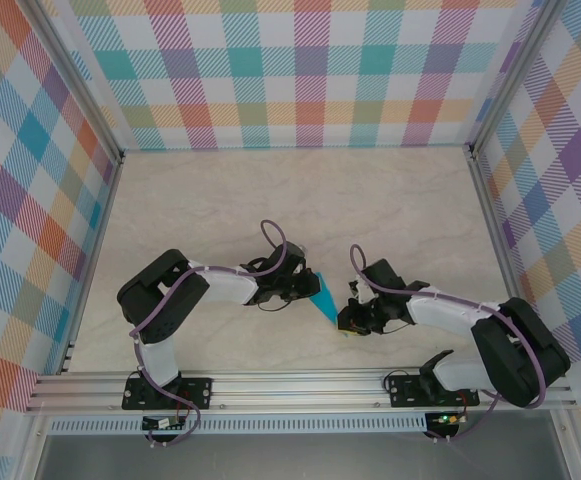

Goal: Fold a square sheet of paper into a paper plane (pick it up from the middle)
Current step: Fold the wing for the fifth time at the center of the table, then turn over the paper plane at the center of the table.

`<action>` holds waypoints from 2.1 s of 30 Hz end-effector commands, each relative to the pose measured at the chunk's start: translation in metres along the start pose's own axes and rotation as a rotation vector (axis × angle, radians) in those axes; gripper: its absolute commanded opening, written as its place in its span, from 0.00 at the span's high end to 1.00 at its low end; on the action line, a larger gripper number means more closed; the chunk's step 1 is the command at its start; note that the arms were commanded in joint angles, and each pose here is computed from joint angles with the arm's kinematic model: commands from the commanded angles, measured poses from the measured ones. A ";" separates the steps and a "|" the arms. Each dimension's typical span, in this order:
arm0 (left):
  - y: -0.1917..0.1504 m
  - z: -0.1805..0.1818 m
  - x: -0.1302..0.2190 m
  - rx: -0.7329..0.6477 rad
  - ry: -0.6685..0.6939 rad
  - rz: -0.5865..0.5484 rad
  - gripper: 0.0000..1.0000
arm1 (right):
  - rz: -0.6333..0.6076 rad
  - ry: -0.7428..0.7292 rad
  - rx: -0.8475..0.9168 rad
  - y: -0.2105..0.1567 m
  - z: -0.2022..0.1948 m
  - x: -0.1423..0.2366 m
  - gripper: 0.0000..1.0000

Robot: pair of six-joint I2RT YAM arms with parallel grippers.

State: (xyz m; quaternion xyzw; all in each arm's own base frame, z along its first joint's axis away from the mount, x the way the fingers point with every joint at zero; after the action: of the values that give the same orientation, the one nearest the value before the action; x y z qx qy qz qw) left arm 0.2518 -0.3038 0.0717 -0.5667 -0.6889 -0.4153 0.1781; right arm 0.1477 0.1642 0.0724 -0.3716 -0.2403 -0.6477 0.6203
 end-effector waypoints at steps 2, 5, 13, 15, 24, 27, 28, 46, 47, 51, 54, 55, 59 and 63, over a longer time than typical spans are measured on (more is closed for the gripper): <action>-0.019 0.031 -0.011 0.005 0.144 0.072 0.85 | -0.001 -0.127 -0.059 -0.006 -0.025 -0.005 0.87; -0.019 0.031 -0.011 0.002 0.146 0.073 0.85 | 0.007 -0.142 -0.083 -0.009 -0.033 -0.009 0.87; -0.017 0.030 -0.010 -0.008 0.153 0.072 0.85 | -0.020 -0.142 -0.124 -0.018 -0.041 -0.004 0.88; -0.017 0.030 -0.010 -0.008 0.152 0.072 0.85 | -0.021 -0.132 -0.126 -0.021 -0.041 -0.002 0.88; -0.014 0.026 -0.010 -0.012 0.134 0.072 0.85 | -0.016 -0.146 -0.142 -0.022 -0.043 -0.002 0.88; -0.011 0.021 -0.009 -0.022 0.126 0.069 0.85 | -0.025 -0.104 -0.102 -0.021 -0.033 0.004 0.87; -0.010 0.019 -0.008 -0.030 0.117 0.070 0.84 | -0.039 -0.088 -0.085 -0.021 -0.029 0.008 0.85; 0.005 -0.040 0.083 -0.163 0.411 -0.064 0.32 | -0.277 -0.119 -0.001 0.011 -0.003 0.041 0.72; 0.002 -0.044 0.082 -0.173 0.435 -0.065 0.30 | -0.284 -0.120 -0.010 0.012 -0.004 0.041 0.70; -0.004 -0.057 0.067 -0.170 0.503 -0.065 0.21 | -0.265 -0.066 -0.066 0.023 -0.011 0.042 0.71; -0.005 -0.065 0.052 -0.176 0.554 -0.051 0.17 | -0.244 -0.017 -0.070 0.028 -0.010 0.041 0.73; -0.005 -0.067 0.048 -0.179 0.569 -0.045 0.17 | -0.243 -0.014 -0.065 0.028 -0.009 0.042 0.72; -0.006 -0.069 0.029 -0.172 0.609 -0.020 0.16 | -0.256 -0.018 -0.055 0.029 -0.008 0.044 0.70; -0.010 -0.064 0.024 -0.156 0.622 -0.008 0.26 | -0.251 0.031 -0.009 0.027 -0.002 0.046 0.65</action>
State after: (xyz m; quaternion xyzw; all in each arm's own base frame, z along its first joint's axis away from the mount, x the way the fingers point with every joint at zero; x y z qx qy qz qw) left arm 0.2241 -0.3429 0.1192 -0.4368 -0.5745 -0.6147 0.3184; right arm 0.1720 0.1243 0.0917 -0.3778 -0.2699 -0.7203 0.5154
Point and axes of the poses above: each hand's point on the last joint's axis, 136 mm out from that joint toward the fingers, its own x axis back along the fingers, its own z axis along the line the jaws close on, y = z × x, the point moved 7 cm from there along x, back along the fingers, and after that the axes turned 9 degrees about -x, right-handed, at the moved point
